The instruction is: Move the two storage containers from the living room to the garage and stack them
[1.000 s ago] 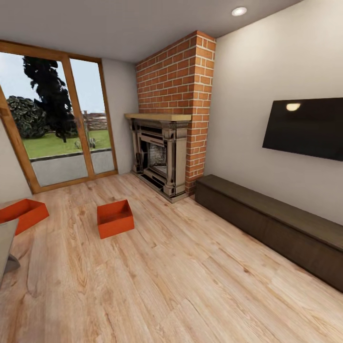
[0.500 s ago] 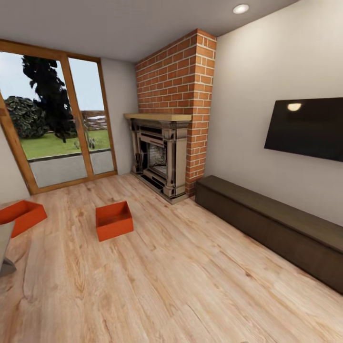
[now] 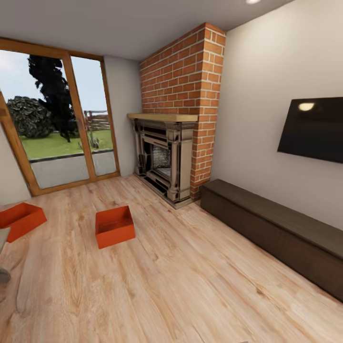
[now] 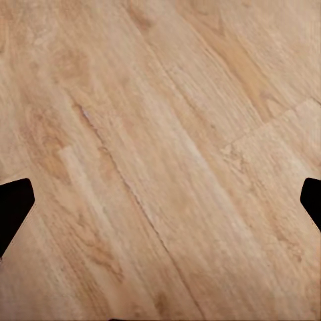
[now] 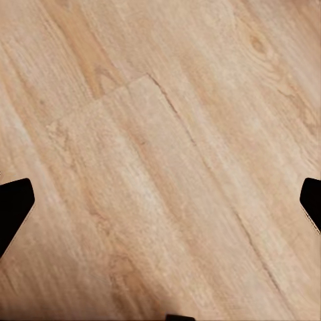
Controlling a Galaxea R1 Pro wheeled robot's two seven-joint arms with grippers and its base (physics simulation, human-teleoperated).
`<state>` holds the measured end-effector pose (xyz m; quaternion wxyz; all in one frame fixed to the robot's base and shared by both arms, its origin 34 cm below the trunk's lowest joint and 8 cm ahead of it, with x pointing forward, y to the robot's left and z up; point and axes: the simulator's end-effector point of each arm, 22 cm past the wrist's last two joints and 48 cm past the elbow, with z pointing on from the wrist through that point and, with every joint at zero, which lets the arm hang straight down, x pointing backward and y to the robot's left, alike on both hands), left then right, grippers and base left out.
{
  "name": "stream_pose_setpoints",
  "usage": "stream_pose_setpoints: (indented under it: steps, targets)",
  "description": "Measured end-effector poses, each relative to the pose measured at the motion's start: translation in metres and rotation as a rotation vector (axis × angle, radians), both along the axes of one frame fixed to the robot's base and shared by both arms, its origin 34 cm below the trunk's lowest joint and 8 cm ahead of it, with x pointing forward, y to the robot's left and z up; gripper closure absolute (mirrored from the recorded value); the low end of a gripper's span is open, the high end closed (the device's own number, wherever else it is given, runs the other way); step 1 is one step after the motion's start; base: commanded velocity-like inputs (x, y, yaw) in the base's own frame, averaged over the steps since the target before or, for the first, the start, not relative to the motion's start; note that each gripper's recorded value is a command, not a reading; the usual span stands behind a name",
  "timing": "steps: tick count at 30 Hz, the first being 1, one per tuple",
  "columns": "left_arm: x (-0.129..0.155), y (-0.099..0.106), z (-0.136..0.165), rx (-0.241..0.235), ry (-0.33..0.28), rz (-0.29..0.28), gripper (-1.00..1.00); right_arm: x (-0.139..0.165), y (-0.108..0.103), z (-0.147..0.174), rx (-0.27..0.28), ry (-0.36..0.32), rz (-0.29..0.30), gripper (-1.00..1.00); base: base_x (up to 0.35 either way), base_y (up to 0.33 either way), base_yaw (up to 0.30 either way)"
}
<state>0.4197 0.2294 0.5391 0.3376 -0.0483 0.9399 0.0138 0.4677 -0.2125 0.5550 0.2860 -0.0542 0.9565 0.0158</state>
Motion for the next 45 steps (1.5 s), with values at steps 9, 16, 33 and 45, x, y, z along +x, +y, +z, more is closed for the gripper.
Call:
stream_pose_setpoints:
  steps: [9, 16, 33, 45]
  targets:
    - [0.0000, 0.0001, 0.0000, 0.000, 0.000, 0.001, -1.00, 0.0002, -0.0001, 0.0001, -0.001, 0.000, 0.000, -1.00, 0.346, 0.000, 0.277]
    - [0.0000, 0.0001, 0.0000, 0.000, 0.000, 0.001, -1.00, -0.0002, -0.0002, -0.0001, -0.001, 0.001, -0.001, -1.00, 0.346, 0.000, 0.288]
    - [0.0000, -0.0002, 0.0000, -0.001, 0.000, 0.000, -1.00, -0.0007, -0.0003, -0.0005, 0.000, 0.002, -0.001, -1.00, 0.346, 0.000, 0.288]
    - [0.0001, 0.0008, 0.0000, 0.000, 0.000, 0.000, -1.00, -0.0005, -0.0003, -0.0003, 0.001, 0.001, -0.001, -1.00, 0.346, 0.000, 0.168]
